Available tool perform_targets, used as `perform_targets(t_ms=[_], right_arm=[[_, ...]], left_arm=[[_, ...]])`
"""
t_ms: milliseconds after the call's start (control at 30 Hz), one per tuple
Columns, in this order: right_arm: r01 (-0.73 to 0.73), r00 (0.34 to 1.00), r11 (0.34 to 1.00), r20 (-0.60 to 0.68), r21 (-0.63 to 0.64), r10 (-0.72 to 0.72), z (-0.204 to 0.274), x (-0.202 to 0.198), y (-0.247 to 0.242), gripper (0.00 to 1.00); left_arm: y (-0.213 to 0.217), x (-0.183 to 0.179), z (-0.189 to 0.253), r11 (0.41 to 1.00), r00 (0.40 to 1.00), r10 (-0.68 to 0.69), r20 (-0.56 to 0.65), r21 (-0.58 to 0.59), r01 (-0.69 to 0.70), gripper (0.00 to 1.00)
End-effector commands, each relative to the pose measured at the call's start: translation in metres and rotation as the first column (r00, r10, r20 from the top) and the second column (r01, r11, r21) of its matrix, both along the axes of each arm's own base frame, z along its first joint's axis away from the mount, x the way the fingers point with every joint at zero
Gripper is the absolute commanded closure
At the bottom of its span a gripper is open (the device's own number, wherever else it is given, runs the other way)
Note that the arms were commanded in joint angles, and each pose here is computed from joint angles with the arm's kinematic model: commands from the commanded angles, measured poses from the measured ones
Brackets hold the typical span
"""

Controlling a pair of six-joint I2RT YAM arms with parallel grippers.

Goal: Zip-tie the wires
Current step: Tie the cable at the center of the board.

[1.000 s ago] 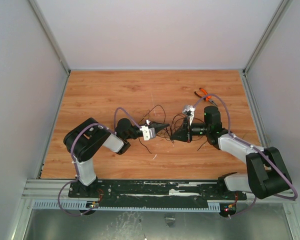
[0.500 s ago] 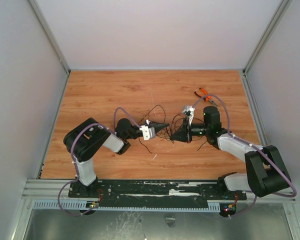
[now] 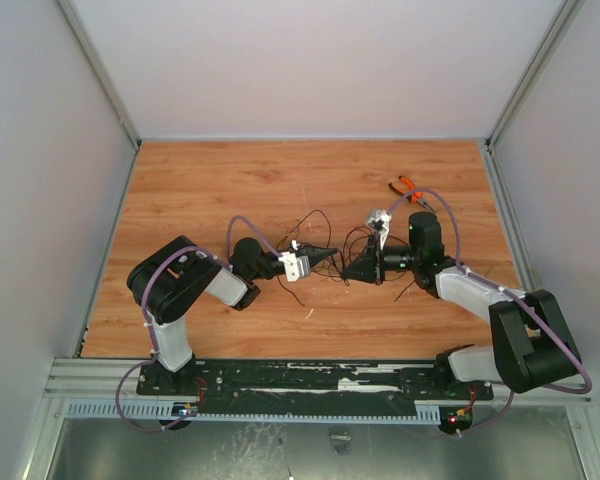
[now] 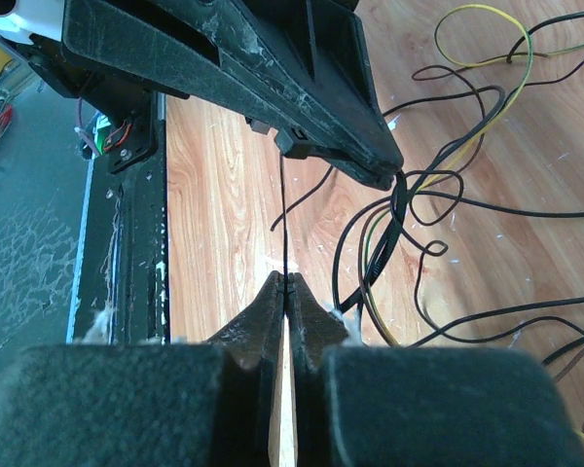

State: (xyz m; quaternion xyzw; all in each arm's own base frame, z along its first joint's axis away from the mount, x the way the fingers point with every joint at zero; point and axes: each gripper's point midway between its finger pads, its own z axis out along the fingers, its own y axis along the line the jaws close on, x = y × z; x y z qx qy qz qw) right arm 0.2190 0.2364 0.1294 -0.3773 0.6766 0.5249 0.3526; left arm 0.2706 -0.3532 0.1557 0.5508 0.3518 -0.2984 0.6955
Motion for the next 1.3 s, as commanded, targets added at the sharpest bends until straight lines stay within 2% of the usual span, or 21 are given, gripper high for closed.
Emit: perform_targets(t_ms=[0,500,833,1267], right_arm=[[-0.007,1.000,1.000,-0.001,0.016,0.007,0.004,0.002,-0.001,1.00],[-0.034,0.999,0.999,-0.009,0.015,0.034,0.004,-0.004,-0.002,1.00],[-0.058,0.998,0.998,0.008,0.036,0.058,0.009,-0.006,-0.001,1.00],[-0.106,0.993,0.994,0.058,0.029,0.105,0.016,-0.002,0.000,1.00]], left_arm=[[0.002,-0.004,0.022,0.999,0.997,0.006,0.073,-0.048,-0.003,1.00],[0.000,-0.001,0.025,0.999,0.994,0.025,0.102,-0.050,-0.020,1.00],[0.005,0.008,0.032,0.995,0.963,0.096,0.251,-0.007,-0.097,1.00],[0.006,0.005,0.032,0.995,0.944,0.086,0.319,0.019,-0.098,1.00]])
